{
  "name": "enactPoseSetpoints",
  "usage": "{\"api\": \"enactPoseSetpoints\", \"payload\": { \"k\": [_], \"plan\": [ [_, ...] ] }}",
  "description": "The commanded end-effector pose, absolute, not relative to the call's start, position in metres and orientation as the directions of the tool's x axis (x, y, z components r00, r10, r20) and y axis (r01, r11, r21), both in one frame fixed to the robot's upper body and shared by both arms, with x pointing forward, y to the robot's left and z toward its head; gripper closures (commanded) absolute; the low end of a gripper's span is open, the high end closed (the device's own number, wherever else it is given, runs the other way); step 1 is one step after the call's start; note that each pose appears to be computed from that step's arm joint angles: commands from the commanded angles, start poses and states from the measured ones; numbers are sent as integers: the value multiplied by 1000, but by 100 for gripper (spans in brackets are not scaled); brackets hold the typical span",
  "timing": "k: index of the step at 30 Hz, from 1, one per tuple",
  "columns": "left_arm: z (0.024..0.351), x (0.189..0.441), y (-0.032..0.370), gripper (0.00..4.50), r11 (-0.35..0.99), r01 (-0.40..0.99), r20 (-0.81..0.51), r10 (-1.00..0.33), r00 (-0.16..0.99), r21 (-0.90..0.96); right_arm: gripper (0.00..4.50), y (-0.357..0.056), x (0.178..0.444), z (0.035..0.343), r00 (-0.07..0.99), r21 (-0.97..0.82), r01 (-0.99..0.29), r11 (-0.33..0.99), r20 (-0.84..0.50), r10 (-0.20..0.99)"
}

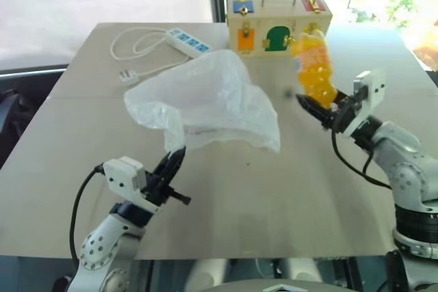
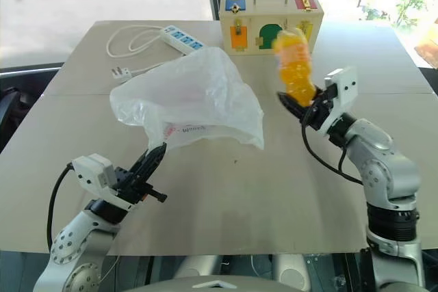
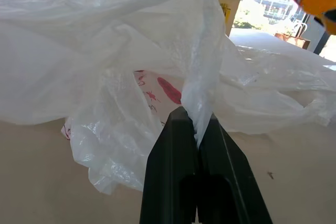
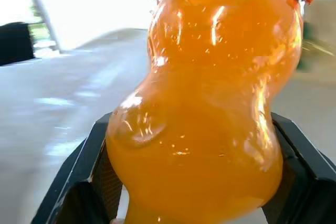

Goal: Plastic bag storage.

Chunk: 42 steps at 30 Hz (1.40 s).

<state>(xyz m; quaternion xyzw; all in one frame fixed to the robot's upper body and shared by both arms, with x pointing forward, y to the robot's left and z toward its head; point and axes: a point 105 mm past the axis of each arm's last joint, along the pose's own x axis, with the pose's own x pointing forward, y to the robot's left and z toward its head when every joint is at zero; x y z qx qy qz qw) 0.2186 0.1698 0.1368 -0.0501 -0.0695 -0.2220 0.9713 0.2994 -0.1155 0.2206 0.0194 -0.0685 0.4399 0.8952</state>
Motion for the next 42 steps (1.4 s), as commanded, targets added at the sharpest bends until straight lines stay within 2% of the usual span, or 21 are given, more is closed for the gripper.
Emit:
{"api": "enactPoseSetpoints", "payload": {
  "k": [1, 4, 6, 8, 14, 17, 23, 28, 32, 35, 38, 42],
  "plan": [
    [145, 210, 161, 450, 866, 494, 194, -474, 859, -73, 175, -80, 259, 223, 346, -37, -936, 350, 90, 934],
    [146, 206, 156, 450, 850, 520, 204, -497, 844, -81, 175, -71, 247, 207, 249, 30, -968, 249, -2, 969],
    [145, 200, 151, 450, 835, 540, 208, -513, 833, -103, 175, -66, 239, 181, 138, 53, -988, 147, -147, 979],
    [145, 195, 145, 450, 817, 565, 211, -536, 817, -114, 175, -63, 238, 164, 81, 52, -994, 96, -237, 968],
    [146, 192, 141, 450, 816, 568, 221, -536, 814, -112, 175, -48, 248, 151, 20, 4, -1000, 21, -271, 962],
    [148, 188, 137, 450, 802, 588, 226, -557, 799, -105, 175, -37, 260, 145, 42, -10, -999, 41, -293, 955],
    [141, 181, 128, 450, 770, 631, 200, -606, 770, -96, 175, -11, 297, 141, 185, -38, -983, 182, -294, 938],
    [139, 181, 128, 450, 768, 633, 200, -609, 768, -96, 175, 11, 344, 163, 420, 54, -900, 433, -169, 892],
    [137, 183, 129, 450, 768, 633, 195, -610, 768, -91, 175, 25, 367, 175, 544, 139, -818, 558, -129, 829],
    [137, 188, 131, 450, 776, 626, 204, -602, 772, -81, 22, 34, 376, 197, 611, 216, -770, 601, -21, 791],
    [140, 194, 133, 450, 788, 611, 218, -585, 782, -78, 10, 30, 379, 198, 650, 186, -745, 640, -11, 760],
    [139, 199, 134, 450, 796, 600, 222, -573, 789, -78, 10, 18, 366, 188, 603, 138, -786, 602, -44, 797]
  ]
}}
